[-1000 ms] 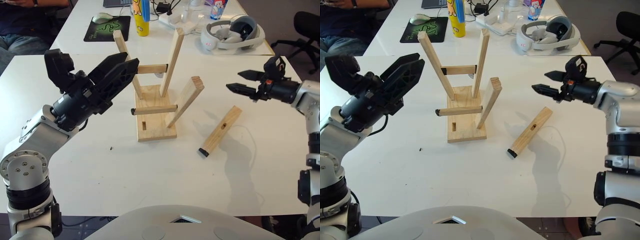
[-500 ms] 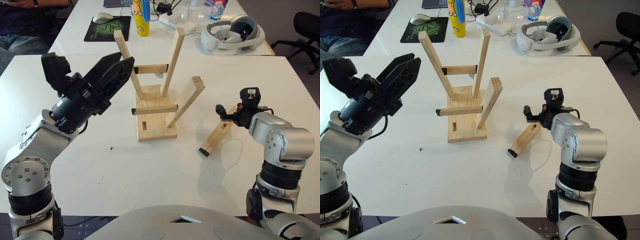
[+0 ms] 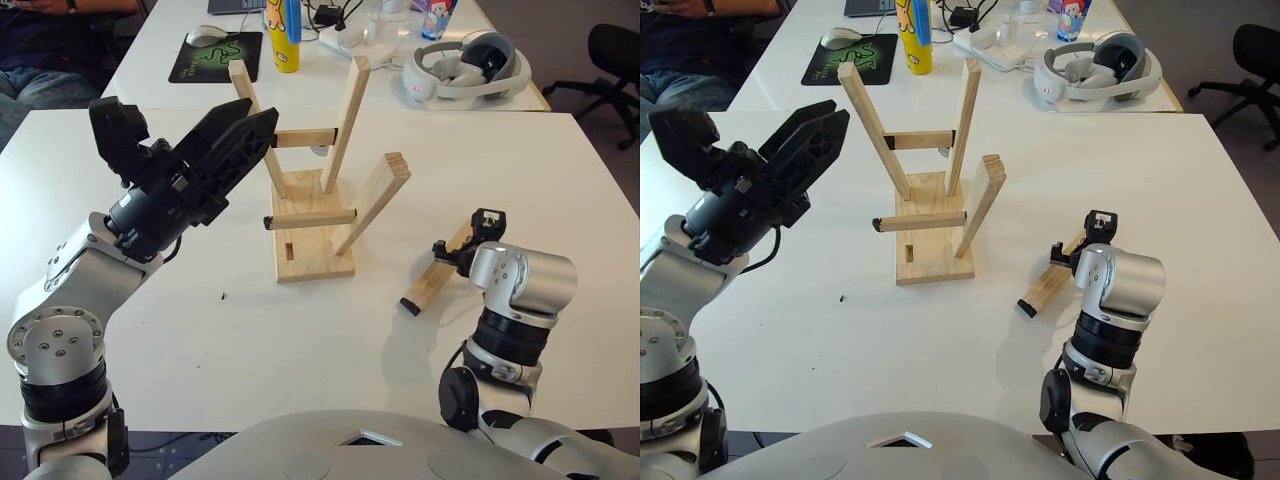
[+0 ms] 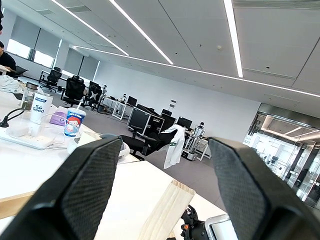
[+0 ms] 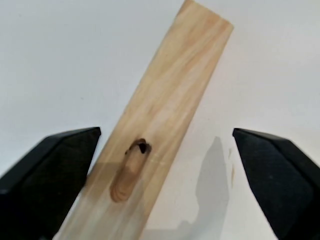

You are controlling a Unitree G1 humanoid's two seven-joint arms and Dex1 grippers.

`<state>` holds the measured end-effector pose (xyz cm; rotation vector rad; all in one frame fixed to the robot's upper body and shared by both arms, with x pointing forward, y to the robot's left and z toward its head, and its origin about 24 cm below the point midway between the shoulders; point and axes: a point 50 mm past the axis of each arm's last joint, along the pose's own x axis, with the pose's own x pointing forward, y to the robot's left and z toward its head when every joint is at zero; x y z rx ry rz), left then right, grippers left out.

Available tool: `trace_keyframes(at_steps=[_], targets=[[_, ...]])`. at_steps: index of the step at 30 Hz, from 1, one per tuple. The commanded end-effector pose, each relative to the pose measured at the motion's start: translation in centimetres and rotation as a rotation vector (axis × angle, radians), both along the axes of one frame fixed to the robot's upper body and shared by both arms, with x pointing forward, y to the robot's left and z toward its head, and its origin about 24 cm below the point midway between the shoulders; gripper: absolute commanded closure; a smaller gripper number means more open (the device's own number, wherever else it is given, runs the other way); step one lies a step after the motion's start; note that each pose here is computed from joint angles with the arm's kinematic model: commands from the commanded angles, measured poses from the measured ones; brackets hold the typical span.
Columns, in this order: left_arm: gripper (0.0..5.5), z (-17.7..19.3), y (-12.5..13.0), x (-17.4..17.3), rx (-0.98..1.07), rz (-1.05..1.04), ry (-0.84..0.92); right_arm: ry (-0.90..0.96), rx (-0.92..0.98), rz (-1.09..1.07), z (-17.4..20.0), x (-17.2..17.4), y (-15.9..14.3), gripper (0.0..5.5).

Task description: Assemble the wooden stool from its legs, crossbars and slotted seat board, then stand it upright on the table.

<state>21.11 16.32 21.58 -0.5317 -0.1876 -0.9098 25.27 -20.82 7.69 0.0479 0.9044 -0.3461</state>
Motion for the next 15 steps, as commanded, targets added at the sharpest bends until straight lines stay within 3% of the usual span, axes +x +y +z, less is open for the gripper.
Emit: trace_keyframes(at_steps=[1,12,15], targets=[[2.28,0.1,-0.1,0.1,0.004,-0.005,-0.014,0.019,0.014,0.008,0.1,0.6,0.1,1.30],[2.28,0.0,-0.3,0.1,0.004,-0.012,-0.020,0.003,0.027,0.025,0.9,1.9,0.0,3.19],[2.28,0.1,-0.4,0.0,0.006,-0.017,-0.023,-0.022,0.042,0.081,1.1,2.5,0.3,3.45]])
